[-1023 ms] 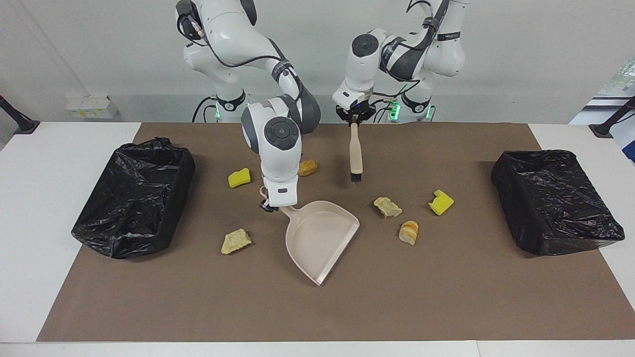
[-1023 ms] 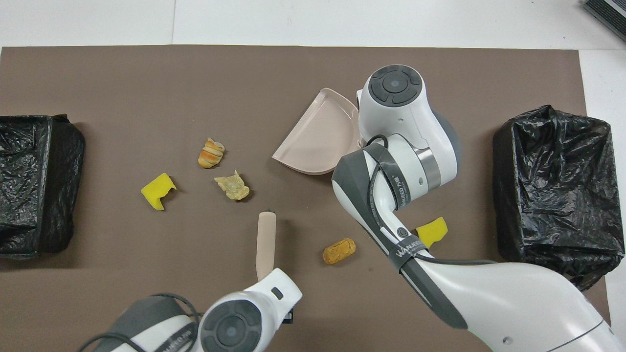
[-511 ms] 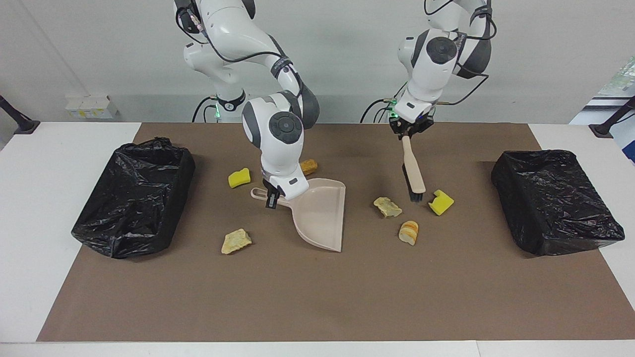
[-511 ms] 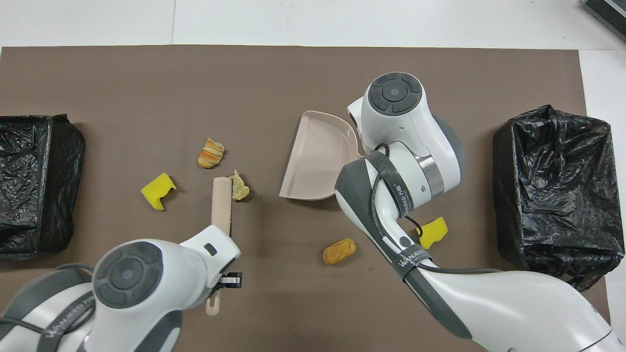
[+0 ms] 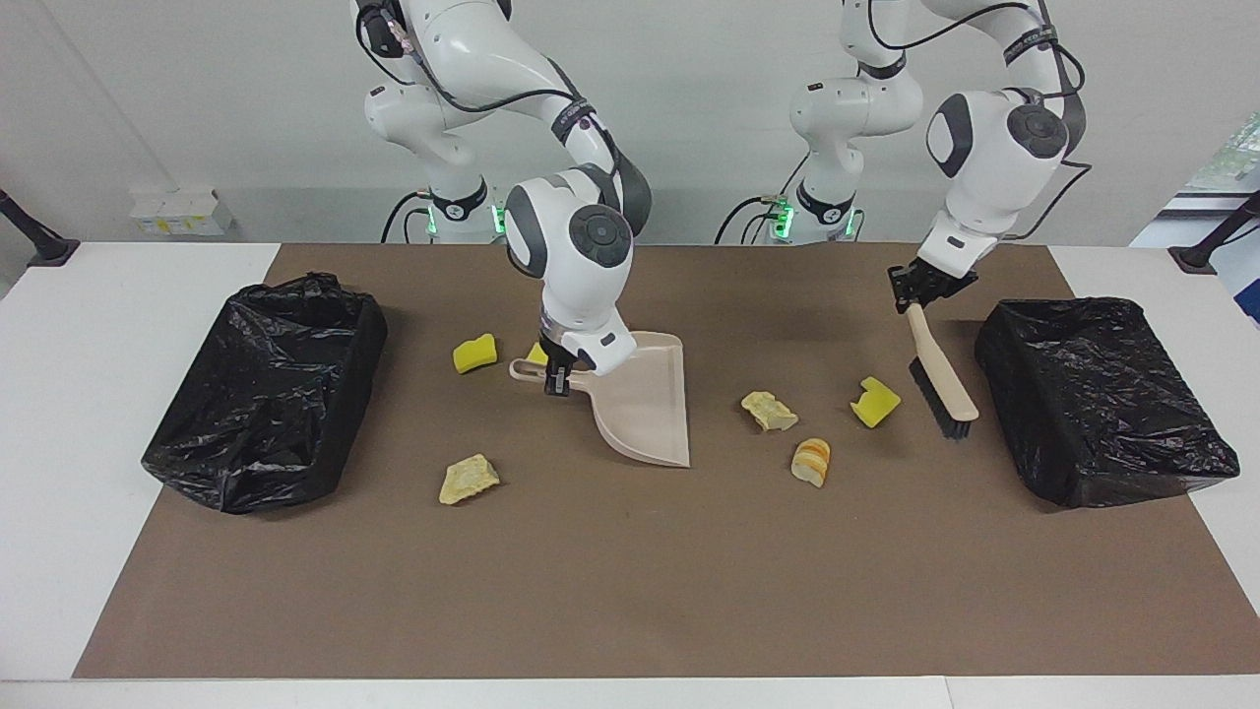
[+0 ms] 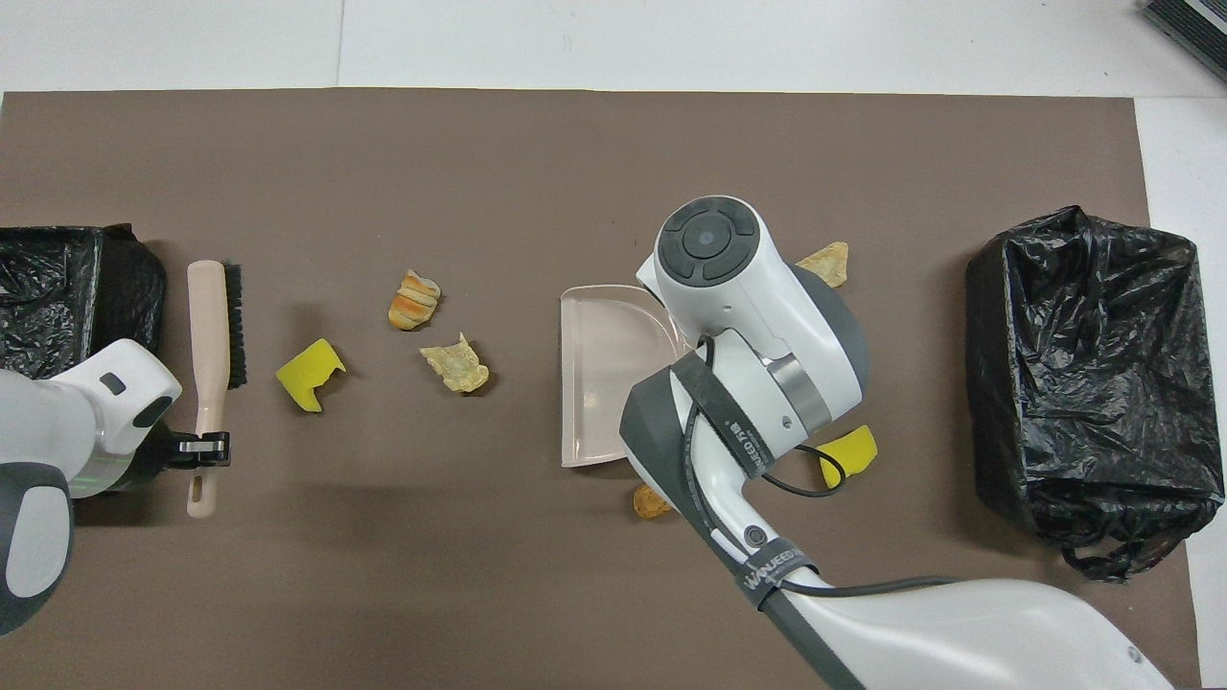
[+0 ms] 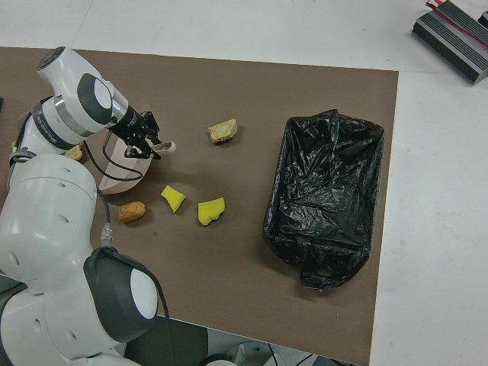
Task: Sweep and dump trash in bin
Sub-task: 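Sweep the brush with the left gripper toward the dustpan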
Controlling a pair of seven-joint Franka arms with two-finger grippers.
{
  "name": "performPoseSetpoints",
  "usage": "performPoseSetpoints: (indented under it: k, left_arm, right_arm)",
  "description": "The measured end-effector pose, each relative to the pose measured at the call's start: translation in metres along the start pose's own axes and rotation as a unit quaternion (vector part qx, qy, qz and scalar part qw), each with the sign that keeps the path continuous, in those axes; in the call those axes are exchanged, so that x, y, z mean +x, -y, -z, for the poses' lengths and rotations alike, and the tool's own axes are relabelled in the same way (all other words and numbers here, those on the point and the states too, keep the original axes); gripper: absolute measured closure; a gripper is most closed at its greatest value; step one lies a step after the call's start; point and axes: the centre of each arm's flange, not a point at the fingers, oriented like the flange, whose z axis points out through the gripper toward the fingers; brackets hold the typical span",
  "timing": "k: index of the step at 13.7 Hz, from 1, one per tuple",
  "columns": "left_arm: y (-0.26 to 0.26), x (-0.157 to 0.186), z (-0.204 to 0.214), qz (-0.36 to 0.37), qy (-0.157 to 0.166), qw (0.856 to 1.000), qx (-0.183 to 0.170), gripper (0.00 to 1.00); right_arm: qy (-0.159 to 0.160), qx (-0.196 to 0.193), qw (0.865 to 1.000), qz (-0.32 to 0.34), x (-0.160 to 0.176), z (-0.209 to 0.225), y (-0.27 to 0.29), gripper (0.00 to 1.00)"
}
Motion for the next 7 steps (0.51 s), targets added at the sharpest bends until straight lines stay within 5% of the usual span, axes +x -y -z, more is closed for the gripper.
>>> performPoseSetpoints:
  k: [7]
  left_arm:
    - [-0.002, 0.037, -0.066, -0.034, 0.056, 0.997, 0.028, 0.74]
  right_arm:
    - [0.035, -0.023, 0.998, -0.046, 0.027, 0.005, 0.021, 0.68]
